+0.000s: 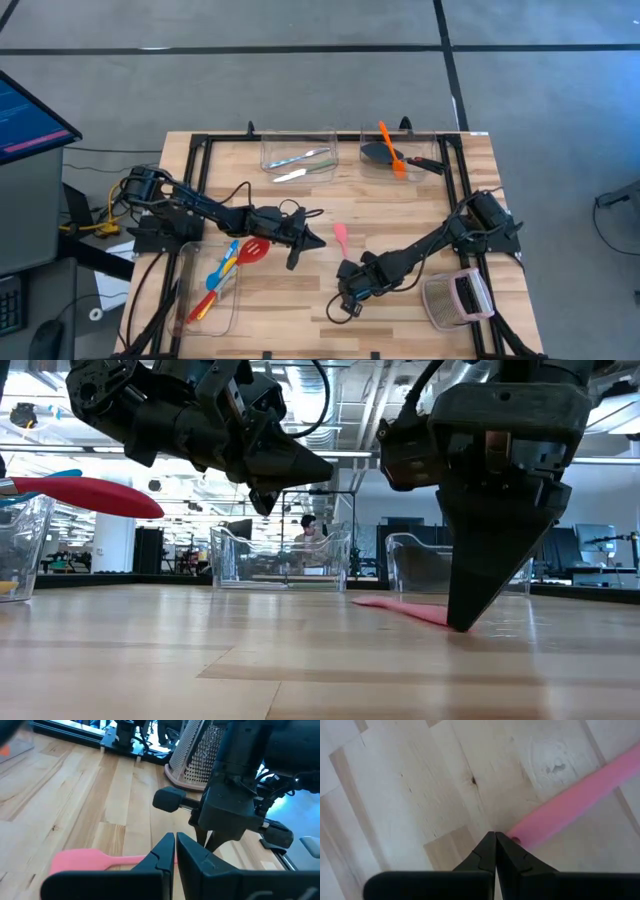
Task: Pick & Place Kitchen Items
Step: Put the pink spatula into the top right transparent bin
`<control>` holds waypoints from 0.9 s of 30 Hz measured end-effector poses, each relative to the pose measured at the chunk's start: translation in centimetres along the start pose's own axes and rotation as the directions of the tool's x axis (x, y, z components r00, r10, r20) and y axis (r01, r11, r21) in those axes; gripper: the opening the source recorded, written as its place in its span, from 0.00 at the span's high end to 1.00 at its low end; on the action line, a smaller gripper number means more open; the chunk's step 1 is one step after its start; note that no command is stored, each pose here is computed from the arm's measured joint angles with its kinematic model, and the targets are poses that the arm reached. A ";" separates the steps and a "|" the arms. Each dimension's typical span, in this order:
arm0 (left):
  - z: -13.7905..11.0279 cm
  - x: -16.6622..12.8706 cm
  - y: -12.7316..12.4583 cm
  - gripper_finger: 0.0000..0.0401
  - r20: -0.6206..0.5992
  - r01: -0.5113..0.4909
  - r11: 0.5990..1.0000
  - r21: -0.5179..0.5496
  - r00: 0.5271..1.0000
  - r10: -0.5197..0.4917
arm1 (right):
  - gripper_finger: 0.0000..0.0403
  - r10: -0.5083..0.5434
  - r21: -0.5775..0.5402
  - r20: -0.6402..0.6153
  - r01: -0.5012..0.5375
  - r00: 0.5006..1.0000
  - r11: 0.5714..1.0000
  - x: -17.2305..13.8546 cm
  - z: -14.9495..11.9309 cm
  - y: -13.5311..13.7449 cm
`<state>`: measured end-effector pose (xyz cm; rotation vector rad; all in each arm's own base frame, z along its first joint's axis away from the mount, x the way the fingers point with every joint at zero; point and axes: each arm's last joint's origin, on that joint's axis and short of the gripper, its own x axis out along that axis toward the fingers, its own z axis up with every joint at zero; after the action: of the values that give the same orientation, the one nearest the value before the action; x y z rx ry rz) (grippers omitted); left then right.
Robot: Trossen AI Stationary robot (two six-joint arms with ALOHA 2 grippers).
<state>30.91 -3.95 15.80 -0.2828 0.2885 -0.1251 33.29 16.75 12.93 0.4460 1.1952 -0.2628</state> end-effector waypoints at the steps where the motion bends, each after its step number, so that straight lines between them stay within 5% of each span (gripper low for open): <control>1: 0.0 0.0 0.0 0.98 0.000 0.000 1.000 0.000 1.000 0.000 | 1.00 -0.001 0.000 0.000 0.001 1.000 1.000 0.0 0.0 0.0; 14: -0.2 0.1 0.3 0.98 0.012 -0.070 0.998 -0.001 0.997 0.070 | 1.00 -0.004 0.000 -0.003 0.004 1.000 1.000 0.0 0.0 0.0; 27: -5.4 2.9 4.0 0.98 -0.112 -0.207 0.977 -0.058 0.973 0.199 | 1.00 0.003 -0.024 0.006 -0.003 1.000 1.000 0.0 0.0 0.0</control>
<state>32.42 -2.01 8.86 -0.3140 0.4260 0.0726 33.32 16.76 12.89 0.4259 1.1907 -0.2466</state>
